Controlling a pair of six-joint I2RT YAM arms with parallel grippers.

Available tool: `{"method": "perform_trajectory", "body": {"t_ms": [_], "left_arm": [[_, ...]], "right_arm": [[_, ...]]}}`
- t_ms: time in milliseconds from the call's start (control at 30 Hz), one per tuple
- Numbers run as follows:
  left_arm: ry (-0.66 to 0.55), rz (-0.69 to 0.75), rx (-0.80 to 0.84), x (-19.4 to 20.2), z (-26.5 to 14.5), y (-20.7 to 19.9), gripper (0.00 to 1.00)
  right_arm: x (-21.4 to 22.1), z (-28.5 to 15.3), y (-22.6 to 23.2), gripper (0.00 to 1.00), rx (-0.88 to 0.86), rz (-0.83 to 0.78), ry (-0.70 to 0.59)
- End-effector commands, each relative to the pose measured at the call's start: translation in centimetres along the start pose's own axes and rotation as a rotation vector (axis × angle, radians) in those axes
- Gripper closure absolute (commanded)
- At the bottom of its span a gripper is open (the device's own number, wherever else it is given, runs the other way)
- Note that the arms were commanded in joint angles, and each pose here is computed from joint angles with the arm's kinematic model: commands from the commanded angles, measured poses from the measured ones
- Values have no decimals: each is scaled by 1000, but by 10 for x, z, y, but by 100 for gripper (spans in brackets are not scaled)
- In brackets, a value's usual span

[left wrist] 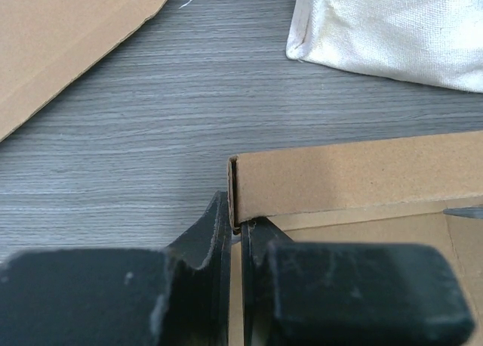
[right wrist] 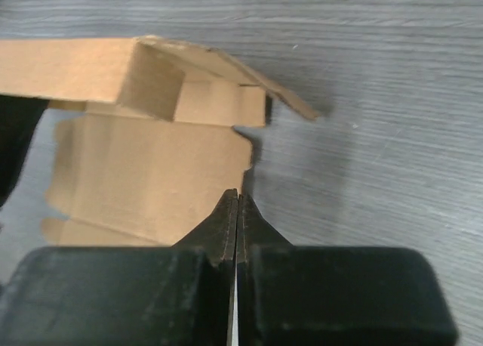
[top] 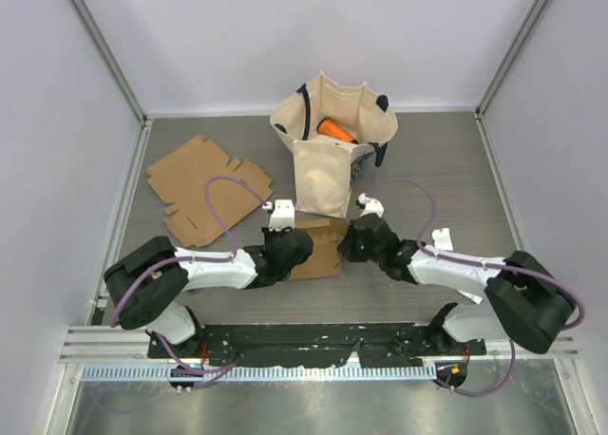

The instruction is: Fold the paper box

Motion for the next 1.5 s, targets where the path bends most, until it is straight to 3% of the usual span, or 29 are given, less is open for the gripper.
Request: {"method": "perform_trajectory", "body": {"t_ms": [0, 567, 933, 1300, 1467], "left_arm": [[-44, -32, -22, -6, -1, -2, 100], [-40, -27, -5, -4, -3, -6, 100], [-44, -26, 2, -5, -7, -8, 100], [-40, -23, 8, -3, -8, -10, 100], [-44, -31, 6, -3, -8, -8, 100]], "right_arm": [[-16, 17, -6, 99, 180, -38, -173], [-14, 56, -5, 99, 183, -75, -197], [-25, 49, 26, 99, -3, 53, -232], [7, 69, 19, 99, -5, 104, -121], [24, 56, 4, 99, 70, 88, -55]]}}
Point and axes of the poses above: each gripper's point midway between its finger pads, its own z axis out along the fingers, its own y axis along the line the jaws close on, x = y × z, the point moved 9 cm from there along -z, back along the fingers, and after that the axes turned 13 degrees about -z, right-handed, at the moved point
